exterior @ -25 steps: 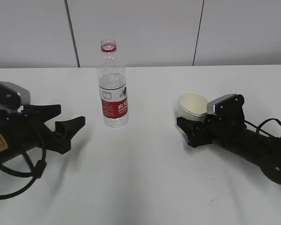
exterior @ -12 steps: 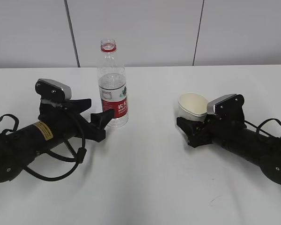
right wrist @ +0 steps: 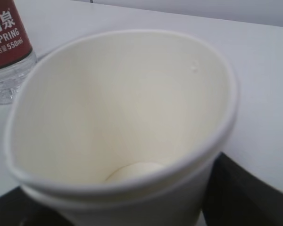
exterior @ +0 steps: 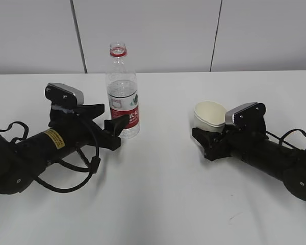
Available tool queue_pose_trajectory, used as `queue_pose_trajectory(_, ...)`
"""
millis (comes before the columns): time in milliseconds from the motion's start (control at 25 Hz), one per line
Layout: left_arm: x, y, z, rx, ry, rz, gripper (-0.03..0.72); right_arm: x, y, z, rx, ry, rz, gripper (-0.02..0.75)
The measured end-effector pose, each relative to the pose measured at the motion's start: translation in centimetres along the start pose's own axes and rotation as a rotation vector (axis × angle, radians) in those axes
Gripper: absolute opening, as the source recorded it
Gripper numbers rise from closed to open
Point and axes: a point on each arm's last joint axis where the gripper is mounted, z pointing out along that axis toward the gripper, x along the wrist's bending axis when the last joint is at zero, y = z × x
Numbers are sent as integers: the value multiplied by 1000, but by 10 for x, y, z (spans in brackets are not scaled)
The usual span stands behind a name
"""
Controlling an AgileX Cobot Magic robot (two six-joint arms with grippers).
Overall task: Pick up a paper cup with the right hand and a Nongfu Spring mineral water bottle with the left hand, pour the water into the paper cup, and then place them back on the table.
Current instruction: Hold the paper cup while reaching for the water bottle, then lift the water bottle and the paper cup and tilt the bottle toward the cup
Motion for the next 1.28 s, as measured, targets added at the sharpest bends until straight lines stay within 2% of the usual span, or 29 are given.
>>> queue_pose_trajectory(80,0,0,0,0,1,0,539,0,0,0,0,0,0,506)
queue_pose_trajectory(240,3,1,0,-6,34,-16,656,0,0,0,-2,0,0,506)
queue_pose_trajectory(560,2,10,20,-63,9,-1,667,0,1,0,-4,0,-1,506)
queue_pose_trajectory(680,4,14,31,-82,-4,13,645,0,1,0,-4,0,-1,506)
queue_pose_trajectory(920,2,23,41,-86,-51,61,547,0,1,0,-4,-2,0,506)
queue_pose_trajectory(1120,3,21,41,-65,-52,65,517,0,1,0,-4,-2,0,506)
queue_pose_trajectory(1280,2,21,41,-63,-53,65,438,2,0,0,-2,20,-10,506)
